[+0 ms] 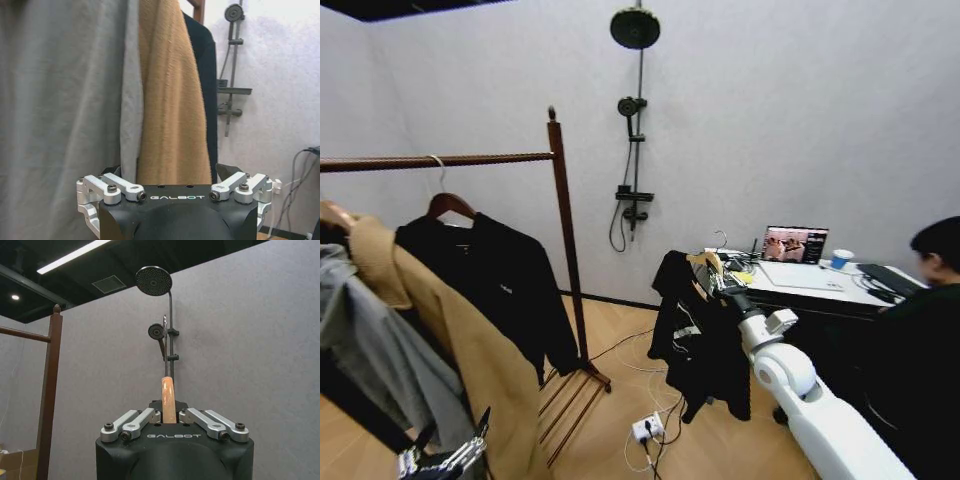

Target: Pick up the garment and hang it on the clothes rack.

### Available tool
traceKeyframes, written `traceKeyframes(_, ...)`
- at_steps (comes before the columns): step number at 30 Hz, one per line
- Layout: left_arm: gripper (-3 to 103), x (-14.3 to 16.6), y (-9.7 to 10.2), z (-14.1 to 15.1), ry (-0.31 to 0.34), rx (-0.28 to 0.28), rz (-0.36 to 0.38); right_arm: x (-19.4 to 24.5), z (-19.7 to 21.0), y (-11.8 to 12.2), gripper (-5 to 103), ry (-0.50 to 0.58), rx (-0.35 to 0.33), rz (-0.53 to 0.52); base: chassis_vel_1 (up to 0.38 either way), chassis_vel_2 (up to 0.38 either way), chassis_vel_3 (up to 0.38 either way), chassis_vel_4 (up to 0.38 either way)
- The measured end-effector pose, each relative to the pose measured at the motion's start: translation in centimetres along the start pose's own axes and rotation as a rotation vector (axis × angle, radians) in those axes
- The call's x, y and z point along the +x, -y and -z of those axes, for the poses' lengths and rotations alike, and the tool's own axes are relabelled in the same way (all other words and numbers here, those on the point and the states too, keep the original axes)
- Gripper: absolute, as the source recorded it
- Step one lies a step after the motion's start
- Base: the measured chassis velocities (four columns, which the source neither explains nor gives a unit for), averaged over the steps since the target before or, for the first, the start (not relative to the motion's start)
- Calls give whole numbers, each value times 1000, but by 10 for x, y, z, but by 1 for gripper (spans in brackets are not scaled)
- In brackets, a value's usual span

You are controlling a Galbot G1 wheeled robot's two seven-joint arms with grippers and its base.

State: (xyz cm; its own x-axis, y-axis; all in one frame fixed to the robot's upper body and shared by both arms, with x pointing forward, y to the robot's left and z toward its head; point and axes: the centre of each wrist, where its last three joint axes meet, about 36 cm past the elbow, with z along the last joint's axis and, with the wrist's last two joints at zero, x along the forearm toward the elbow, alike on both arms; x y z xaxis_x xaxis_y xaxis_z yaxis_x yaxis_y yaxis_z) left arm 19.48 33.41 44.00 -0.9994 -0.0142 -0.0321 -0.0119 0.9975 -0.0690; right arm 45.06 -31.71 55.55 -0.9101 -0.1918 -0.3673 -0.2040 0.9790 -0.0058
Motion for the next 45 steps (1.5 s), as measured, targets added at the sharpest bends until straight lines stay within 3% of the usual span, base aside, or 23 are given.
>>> traceKeyframes(27, 100, 0, 0, 0, 0, 0, 0, 5, -12, 0, 10, 17, 4, 53, -106, 69, 98, -80)
traceKeyframes(43, 100, 0, 0, 0, 0, 0, 0, 5, -14, 2, 10, 22, -6, 53, 43, 7, 3, 35)
traceKeyframes(45, 100, 0, 0, 0, 0, 0, 0, 5, -2, -6, 10, 28, -44, 73, 52, 85, 90, 59)
